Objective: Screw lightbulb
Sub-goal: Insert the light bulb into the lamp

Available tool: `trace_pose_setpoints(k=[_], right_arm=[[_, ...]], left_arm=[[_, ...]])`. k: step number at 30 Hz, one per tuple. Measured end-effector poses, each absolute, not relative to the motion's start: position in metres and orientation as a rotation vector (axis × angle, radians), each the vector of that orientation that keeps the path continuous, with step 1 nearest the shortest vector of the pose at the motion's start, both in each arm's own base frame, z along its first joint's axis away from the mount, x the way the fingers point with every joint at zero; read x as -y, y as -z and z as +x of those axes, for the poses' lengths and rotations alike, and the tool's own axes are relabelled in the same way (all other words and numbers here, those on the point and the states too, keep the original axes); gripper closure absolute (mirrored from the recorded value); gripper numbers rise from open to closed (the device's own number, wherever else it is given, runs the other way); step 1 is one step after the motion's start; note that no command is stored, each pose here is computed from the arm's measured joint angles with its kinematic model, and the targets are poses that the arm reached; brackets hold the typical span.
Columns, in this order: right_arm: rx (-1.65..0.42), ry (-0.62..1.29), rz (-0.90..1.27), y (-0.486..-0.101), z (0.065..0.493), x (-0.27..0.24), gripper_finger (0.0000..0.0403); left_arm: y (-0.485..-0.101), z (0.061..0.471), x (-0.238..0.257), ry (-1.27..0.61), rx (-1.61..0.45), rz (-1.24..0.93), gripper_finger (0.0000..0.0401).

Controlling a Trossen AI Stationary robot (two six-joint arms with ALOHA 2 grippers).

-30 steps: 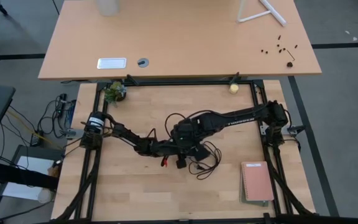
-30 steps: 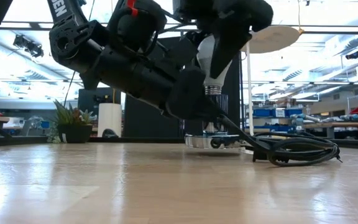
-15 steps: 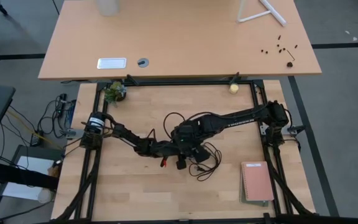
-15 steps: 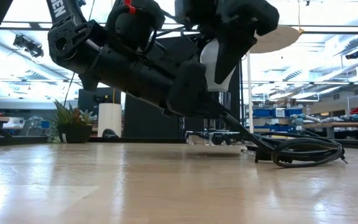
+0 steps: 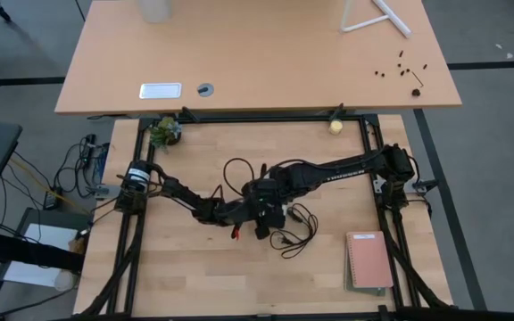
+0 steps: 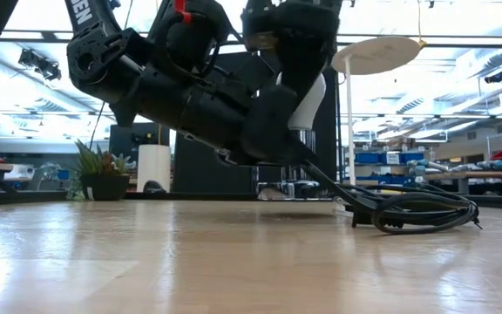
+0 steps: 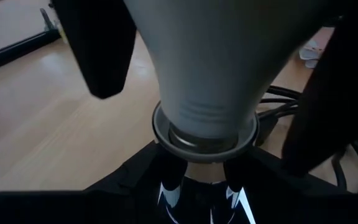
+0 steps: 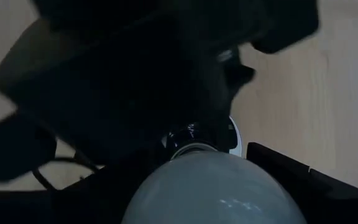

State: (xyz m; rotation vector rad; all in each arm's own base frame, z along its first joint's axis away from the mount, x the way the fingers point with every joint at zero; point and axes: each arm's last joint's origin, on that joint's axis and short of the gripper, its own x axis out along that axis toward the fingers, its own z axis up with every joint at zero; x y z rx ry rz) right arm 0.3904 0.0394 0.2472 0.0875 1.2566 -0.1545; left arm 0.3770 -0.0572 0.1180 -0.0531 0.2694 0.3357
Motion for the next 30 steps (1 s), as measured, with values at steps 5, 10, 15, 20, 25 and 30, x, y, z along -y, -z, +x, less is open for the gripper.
trace_pose_setpoints(k=[5, 10, 15, 20, 25, 30], right_arm=[[-1.234, 0.286, 0.227, -0.247, 0.391, -0.039, 0.0137], [-1.228, 0.309, 0.232, -0.247, 0.39, -0.039, 0.0136], [-1.238, 0.192, 0.134, -0.247, 0.391, -0.041, 0.0104], [-1.249, 0.117, 0.087, -0.247, 0.392, -0.043, 0.004], [-1.26, 0.061, 0.033, -0.248, 0.392, -0.043, 0.0011], [-1.249, 0.018, -0.022, -0.258, 0.393, -0.043, 0.0023]], left_arm=[[-0.118, 0.376, 0.061, -0.349, -0.265, -0.052, 0.0206], [-0.118, 0.376, 0.061, -0.35, -0.264, -0.05, 0.0206], [-0.118, 0.376, 0.061, -0.349, -0.265, -0.043, 0.0206], [-0.118, 0.376, 0.062, -0.336, -0.27, -0.027, 0.0206], [-0.118, 0.376, 0.061, -0.337, -0.274, -0.026, 0.0206], [-0.119, 0.376, 0.061, -0.344, -0.276, -0.027, 0.0206]])
